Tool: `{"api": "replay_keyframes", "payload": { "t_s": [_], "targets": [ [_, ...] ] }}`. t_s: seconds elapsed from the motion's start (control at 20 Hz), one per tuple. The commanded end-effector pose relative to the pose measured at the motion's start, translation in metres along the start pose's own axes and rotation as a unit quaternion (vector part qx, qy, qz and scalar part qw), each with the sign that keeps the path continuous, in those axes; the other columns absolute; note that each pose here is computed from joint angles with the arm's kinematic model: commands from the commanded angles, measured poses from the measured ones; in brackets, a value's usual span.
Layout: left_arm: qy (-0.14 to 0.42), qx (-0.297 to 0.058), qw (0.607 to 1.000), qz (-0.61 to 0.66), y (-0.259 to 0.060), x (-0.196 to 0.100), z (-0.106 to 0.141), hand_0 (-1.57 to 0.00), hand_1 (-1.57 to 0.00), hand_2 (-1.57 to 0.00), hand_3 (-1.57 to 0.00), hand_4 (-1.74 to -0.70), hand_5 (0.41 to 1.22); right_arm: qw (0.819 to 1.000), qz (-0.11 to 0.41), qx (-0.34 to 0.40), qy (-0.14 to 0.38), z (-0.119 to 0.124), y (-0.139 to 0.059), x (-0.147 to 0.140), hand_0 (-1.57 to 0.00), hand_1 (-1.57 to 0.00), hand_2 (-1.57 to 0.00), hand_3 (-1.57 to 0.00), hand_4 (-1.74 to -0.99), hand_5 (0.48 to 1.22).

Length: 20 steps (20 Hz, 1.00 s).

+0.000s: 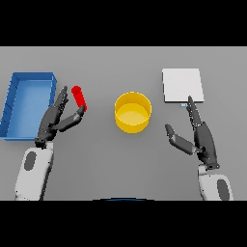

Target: Pick up the red beaker and tilt it to pour out 1 green nut into yellow bowl. Pick up the yellow bowl and place it on the metallic measuring scale.

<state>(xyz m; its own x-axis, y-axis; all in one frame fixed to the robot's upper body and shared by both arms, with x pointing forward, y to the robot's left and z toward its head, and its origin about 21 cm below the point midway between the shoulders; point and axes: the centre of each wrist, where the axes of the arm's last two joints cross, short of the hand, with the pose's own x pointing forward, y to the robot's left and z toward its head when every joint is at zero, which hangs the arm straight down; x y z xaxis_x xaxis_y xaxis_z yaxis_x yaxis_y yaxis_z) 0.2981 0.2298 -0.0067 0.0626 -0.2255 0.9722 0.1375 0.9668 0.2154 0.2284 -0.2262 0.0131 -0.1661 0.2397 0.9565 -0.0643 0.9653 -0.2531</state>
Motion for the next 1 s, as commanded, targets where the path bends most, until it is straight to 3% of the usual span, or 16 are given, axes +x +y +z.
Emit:
{"api": "replay_keyframes", "payload": {
  "t_s": [0.0, 0.2, 0.3, 0.6, 0.95],
  "targets": [
    [-0.004, -0.001, 1.0, -0.005, 0.002, 0.0, -0.006, 0.0, 0.0, 0.0, 0.0, -1.18, 0.636, 1.0, -0.003, 0.003, 0.004, -0.001, 0.002, -0.002, 0.0, 0.0, 0.0, 0.0, -1.229, 0.626],
    [-0.018, -0.011, 1.0, -0.016, -0.005, 0.004, -0.028, 0.0, 0.0, 0.0, 0.0, -1.2, 0.651, 1.0, -0.001, 0.001, 0.003, 0.002, -0.005, -0.003, 0.0, 0.0, 0.0, 0.0, -1.222, 0.627],
    [-0.014, -0.012, 0.999, -0.028, -0.011, 0.002, -0.035, 0.0, 0.0, 0.0, 0.0, -1.2, 0.657, 1.0, -0.007, 0.004, 0.003, -0.001, 0.003, 0.0, 0.0, 0.0, 0.0, 0.0, -1.227, 0.63],
    [-0.009, -0.007, 0.999, -0.031, -0.019, 0.006, -0.058, 0.0, 0.0, 0.0, 0.0, -1.21, 0.673, 1.0, -0.004, -0.002, 0.006, 0.003, 0.001, 0.0, 0.0, 0.0, 0.0, 0.0, -1.24, 0.639],
    [-0.024, 0.007, 0.999, 0.028, -0.024, -0.008, -0.075, 0.0, -0.01, -0.05, -0.04, -1.33, 0.738, 1.0, -0.009, -0.007, 0.008, 0.001, -0.003, 0.001, 0.0, 0.0, 0.0, 0.0, -1.244, 0.644]
  ]
}}
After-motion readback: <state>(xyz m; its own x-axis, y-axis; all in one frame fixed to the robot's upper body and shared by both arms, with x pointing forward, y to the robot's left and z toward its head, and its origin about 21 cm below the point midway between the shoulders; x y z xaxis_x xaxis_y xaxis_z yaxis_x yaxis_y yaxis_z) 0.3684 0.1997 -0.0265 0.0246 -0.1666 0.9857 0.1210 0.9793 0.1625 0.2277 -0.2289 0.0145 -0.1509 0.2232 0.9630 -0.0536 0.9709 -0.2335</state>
